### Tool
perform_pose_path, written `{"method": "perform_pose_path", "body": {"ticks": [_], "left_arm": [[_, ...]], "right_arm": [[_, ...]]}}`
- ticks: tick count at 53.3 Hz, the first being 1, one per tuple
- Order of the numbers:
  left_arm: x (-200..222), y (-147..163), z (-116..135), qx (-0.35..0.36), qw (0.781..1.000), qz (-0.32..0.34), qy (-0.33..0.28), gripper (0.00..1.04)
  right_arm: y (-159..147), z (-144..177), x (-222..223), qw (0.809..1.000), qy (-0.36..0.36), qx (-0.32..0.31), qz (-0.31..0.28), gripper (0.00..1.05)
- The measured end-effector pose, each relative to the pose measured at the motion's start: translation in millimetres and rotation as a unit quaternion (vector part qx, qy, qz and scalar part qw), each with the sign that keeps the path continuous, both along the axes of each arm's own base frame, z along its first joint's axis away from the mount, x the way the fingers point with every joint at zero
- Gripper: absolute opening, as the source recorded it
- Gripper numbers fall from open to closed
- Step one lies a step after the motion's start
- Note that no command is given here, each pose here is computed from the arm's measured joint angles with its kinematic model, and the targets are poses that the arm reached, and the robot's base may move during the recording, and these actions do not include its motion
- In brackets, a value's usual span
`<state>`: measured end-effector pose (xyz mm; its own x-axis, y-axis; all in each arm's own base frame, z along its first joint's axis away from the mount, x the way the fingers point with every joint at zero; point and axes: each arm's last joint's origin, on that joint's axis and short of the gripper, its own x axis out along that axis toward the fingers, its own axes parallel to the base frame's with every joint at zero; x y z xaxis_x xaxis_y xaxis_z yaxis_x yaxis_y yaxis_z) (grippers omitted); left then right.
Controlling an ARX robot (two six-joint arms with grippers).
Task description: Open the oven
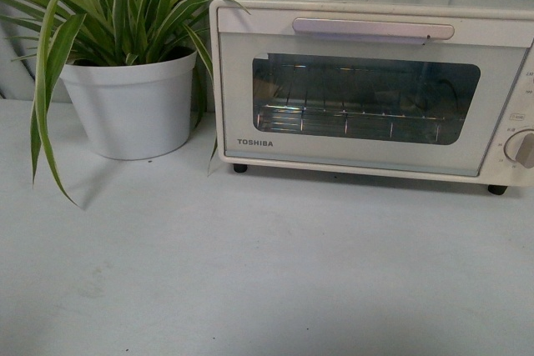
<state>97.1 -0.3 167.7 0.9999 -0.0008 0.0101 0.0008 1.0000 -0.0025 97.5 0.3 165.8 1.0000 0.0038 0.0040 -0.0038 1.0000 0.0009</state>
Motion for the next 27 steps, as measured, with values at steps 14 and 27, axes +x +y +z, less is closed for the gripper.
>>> {"method": "perform_pose_path", "body": {"ticks": [14, 27], "left_arm": [[0.0, 0.0, 0.0, 0.000, 1.000, 0.000, 0.000, 0.98], [0.0, 0.0, 0.0, 0.000, 1.000, 0.000, 0.000, 0.98]], "right_arm": [[0.0, 0.0, 0.0, 1.000, 0.000, 0.000, 0.000, 0.95], [0.0, 0.0, 0.0, 1.000, 0.000, 0.000, 0.000, 0.95]]}}
